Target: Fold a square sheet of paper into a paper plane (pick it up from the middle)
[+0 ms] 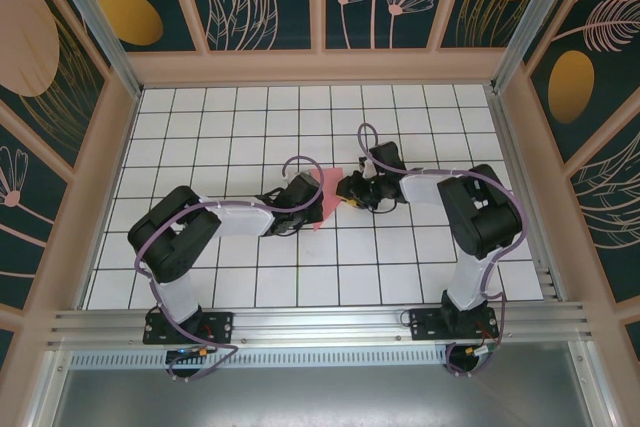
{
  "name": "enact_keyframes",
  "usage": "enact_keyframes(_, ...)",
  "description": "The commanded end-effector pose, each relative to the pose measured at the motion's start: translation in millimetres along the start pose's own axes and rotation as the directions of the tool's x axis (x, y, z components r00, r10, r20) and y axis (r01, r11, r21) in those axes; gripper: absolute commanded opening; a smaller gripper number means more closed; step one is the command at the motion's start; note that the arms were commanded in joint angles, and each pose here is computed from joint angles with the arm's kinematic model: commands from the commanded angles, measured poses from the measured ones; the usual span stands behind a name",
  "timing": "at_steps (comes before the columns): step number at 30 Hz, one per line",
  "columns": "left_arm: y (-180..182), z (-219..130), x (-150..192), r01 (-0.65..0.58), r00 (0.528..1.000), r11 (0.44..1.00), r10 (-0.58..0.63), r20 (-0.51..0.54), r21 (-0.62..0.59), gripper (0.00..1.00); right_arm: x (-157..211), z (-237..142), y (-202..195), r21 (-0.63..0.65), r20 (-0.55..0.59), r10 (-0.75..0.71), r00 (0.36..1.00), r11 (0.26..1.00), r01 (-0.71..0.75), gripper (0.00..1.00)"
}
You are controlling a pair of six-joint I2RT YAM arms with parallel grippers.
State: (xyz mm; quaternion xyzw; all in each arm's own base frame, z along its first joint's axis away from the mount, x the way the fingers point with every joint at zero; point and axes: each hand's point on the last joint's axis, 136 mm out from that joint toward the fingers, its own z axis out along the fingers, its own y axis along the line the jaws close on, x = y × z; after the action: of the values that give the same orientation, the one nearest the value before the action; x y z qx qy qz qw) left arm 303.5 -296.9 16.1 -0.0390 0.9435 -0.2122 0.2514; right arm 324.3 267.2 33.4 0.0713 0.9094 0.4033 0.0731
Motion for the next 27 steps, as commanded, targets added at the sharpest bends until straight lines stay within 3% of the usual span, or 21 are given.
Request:
enact_keyframes(1,11.7,2.0,8.8,0.008,1.000,0.999,-0.008,-0.021,-0.035,0.01,0.2,3.5,19.5,-0.076,-0.021,-0.047,0.999,0.996,0.045,0.31)
enact_keyframes(9,7.2,-2.6,3.9,-0.004,1.000,1.000,0.004,-0.009,-0.024,0.03,3.9,8.1,17.8,-0.076,-0.037,-0.063,0.997,0.995,0.060,0.22)
enact_keyframes(12,1.7,-7.7,-0.4,-0.015,1.000,1.000,0.015,-0.003,-0.006,0.06,0.4,10.4,17.2,-0.068,-0.030,-0.069,0.997,0.995,0.067,0.13)
enact_keyframes(15,-7.9,-16.6,-8.7,-0.016,1.000,1.000,0.015,0.018,0.024,0.09,-12.0,7.9,17.2,-0.029,0.045,-0.074,0.996,0.997,0.075,0.02)
enact_keyframes(19,-21.2,-38.3,-28.3,-0.030,0.996,0.998,0.024,0.090,0.063,0.21,-28.6,-10.3,29.1,-0.003,0.161,-0.080,0.984,0.997,0.081,0.00)
enact_keyframes(23,-33.0,-56.9,-42.8,-0.079,0.988,0.992,0.064,0.144,0.100,0.42,-36.3,-35.6,34.4,0.037,0.253,-0.057,0.966,0.998,0.049,0.00)
enact_keyframes(27,-45.1,-71.4,-52.5,-0.145,0.973,0.979,0.115,0.200,0.146,0.53,-34.9,-53.0,34.3,0.053,0.308,0.007,0.951,0.998,-0.025,0.00)
